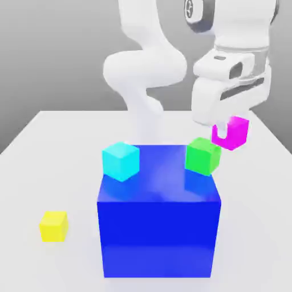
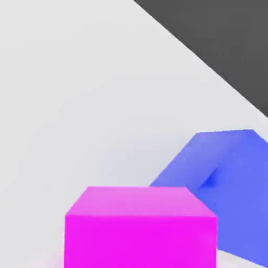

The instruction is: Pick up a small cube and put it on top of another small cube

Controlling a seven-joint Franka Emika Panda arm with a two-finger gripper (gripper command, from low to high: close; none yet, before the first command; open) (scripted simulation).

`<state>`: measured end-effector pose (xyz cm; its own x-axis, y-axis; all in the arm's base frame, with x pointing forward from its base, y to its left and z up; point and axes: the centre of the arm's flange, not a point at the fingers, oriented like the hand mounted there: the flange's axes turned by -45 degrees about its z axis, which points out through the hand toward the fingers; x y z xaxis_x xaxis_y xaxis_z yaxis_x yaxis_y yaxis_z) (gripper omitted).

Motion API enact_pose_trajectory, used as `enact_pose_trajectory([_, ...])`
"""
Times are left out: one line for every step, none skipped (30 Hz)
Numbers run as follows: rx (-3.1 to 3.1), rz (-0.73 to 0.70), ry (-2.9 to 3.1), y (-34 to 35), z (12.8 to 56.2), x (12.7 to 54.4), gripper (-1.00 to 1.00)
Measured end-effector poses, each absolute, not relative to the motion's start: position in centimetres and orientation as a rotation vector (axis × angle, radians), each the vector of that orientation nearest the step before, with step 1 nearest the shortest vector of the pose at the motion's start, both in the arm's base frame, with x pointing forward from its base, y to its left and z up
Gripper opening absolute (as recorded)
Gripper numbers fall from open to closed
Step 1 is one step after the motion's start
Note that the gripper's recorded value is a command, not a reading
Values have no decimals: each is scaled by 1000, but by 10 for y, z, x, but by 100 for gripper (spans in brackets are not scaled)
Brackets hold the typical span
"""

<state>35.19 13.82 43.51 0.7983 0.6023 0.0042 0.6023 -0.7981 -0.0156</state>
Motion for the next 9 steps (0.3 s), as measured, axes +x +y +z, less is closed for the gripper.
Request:
enact_pose_trajectory([-2982,1,-952,130,445,346,-100])
enact_pose_trajectory([-2991,1,-932,127,443,344,-100])
enact_pose_trajectory([-2996,2,-921,125,434,343,-100])
enact_pose_trajectory([-2998,1,-915,124,423,343,-100])
enact_pose_trajectory([-3000,1,-913,124,410,343,-100])
enact_pose_trajectory([-3000,1,-912,123,397,342,100])
enact_pose_trajectory([-3000,1,-912,123,397,342,100])
enact_pose_trajectory([-3000,1,-912,123,397,342,100])
enact_pose_trajectory([-3000,1,-912,123,397,342,100])
